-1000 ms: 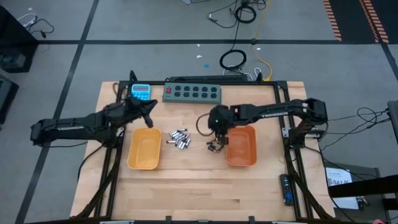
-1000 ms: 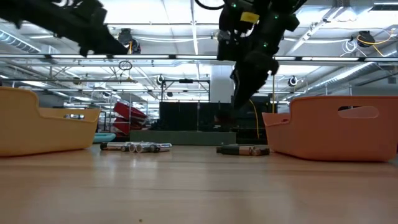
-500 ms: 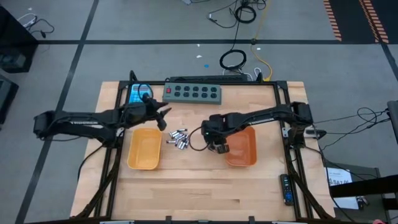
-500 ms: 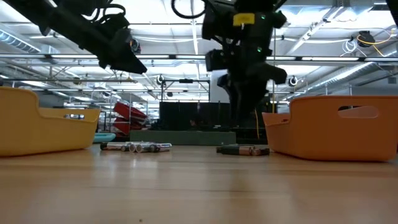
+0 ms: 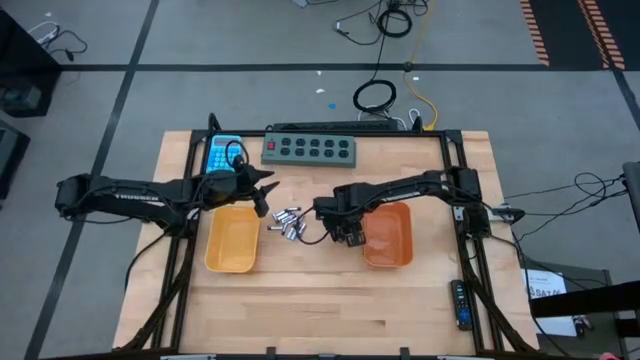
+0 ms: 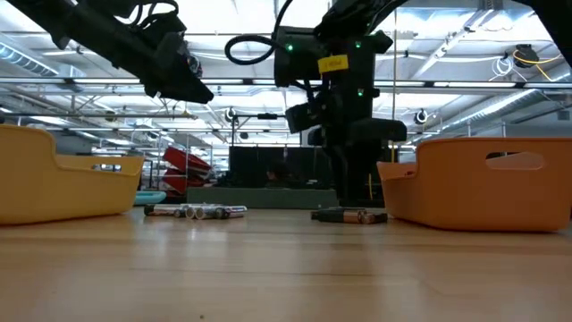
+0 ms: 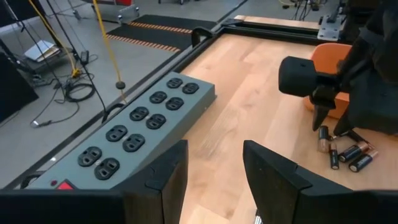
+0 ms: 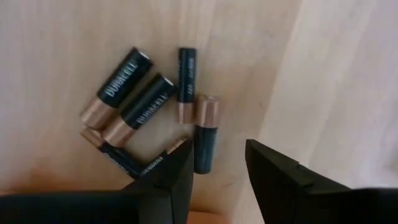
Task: Sort batteries
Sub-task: Put the black battery into the orange bin
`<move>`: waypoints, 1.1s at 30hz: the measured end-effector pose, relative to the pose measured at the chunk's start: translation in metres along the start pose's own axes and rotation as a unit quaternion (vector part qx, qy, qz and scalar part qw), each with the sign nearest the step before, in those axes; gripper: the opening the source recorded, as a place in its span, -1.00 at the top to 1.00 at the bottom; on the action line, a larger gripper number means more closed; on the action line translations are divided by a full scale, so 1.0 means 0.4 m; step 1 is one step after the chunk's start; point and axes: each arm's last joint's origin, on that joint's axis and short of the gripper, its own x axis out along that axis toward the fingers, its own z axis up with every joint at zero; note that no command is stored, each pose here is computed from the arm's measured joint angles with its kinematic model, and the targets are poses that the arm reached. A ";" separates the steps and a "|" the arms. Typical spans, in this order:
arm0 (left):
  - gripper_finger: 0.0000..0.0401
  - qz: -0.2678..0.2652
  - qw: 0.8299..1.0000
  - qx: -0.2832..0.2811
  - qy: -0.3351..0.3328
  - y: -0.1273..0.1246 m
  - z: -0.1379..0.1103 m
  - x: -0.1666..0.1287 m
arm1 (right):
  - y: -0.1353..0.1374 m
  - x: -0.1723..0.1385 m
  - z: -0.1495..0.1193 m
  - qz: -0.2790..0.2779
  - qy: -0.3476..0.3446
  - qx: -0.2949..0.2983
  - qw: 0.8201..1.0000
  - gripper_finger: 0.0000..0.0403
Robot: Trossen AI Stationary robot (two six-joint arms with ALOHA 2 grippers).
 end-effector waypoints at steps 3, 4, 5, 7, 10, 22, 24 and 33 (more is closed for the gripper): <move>0.17 -0.001 1.000 0.000 0.000 -0.001 0.000 0.000 | 0.000 0.003 -0.001 0.002 0.003 0.002 1.000 0.34; 0.17 -0.001 1.000 0.000 0.000 -0.001 0.000 0.000 | -0.001 0.003 0.000 0.000 0.002 0.003 1.000 0.34; 0.17 -0.001 1.000 0.000 -0.001 -0.001 0.000 -0.001 | -0.001 0.003 0.000 0.000 0.001 0.006 1.000 0.34; 0.17 -0.001 1.000 0.001 -0.001 -0.001 0.000 0.000 | -0.001 0.003 0.000 0.000 0.001 0.011 1.000 0.34; 0.17 -0.001 1.000 0.001 -0.001 -0.001 0.000 0.000 | -0.001 0.008 0.002 0.000 0.000 0.013 1.000 0.34; 0.17 0.000 1.000 0.011 -0.002 -0.001 0.001 0.000 | 0.000 0.022 0.010 0.001 -0.007 0.026 1.000 0.34; 0.17 0.000 1.000 0.011 -0.002 -0.001 0.001 0.000 | 0.000 0.022 0.010 0.001 -0.007 0.026 1.000 0.34; 0.17 0.000 1.000 0.013 -0.002 -0.001 0.000 0.000 | -0.004 0.023 0.014 -0.001 -0.015 0.032 0.999 0.34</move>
